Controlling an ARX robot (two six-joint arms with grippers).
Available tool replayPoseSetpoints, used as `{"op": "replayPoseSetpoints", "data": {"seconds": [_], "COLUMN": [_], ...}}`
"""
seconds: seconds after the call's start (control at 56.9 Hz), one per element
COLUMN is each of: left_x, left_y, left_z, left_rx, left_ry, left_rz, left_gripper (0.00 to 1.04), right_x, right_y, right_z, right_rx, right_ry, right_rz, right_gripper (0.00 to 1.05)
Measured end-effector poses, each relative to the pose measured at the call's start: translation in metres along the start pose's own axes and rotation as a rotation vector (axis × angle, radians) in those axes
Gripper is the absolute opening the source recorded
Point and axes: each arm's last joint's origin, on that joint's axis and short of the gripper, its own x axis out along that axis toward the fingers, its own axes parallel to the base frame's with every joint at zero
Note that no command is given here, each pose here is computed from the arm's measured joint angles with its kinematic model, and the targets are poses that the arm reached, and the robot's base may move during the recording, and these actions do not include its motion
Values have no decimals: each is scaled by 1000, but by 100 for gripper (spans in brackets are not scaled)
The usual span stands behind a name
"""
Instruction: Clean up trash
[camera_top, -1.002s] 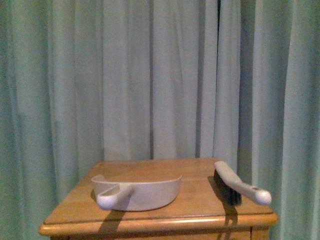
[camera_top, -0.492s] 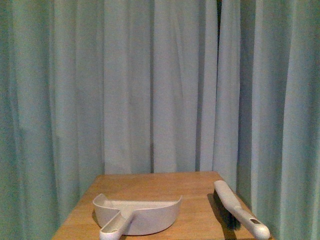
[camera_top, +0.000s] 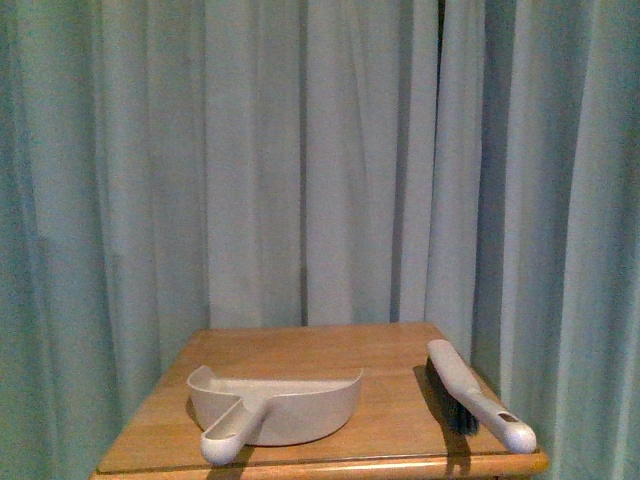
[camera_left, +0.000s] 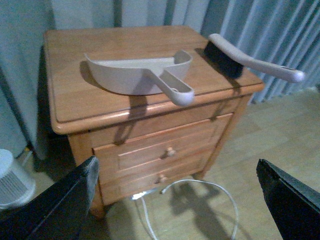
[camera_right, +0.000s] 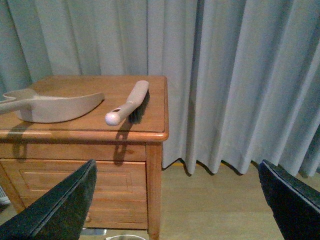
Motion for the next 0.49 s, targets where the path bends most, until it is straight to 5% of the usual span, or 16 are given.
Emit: {"op": "replayPoseSetpoints", "data": {"seconds": [0.211,0.387,0.492], "left_x": [73,142,157], "left_y": [7,4,-4], "left_z": [41,119,133], "left_rx": [124,234,309], "left_ry": [83,166,304], "left_rz": [42,99,89], "left_gripper": [97,97,97], "right_x": [0,0,0], "right_y": [0,0,0], "right_z": [0,0,0], "right_rx": [0,0,0], "right_ry": [0,0,0], "right_rz": [0,0,0], "right_gripper": [97,97,97]}}
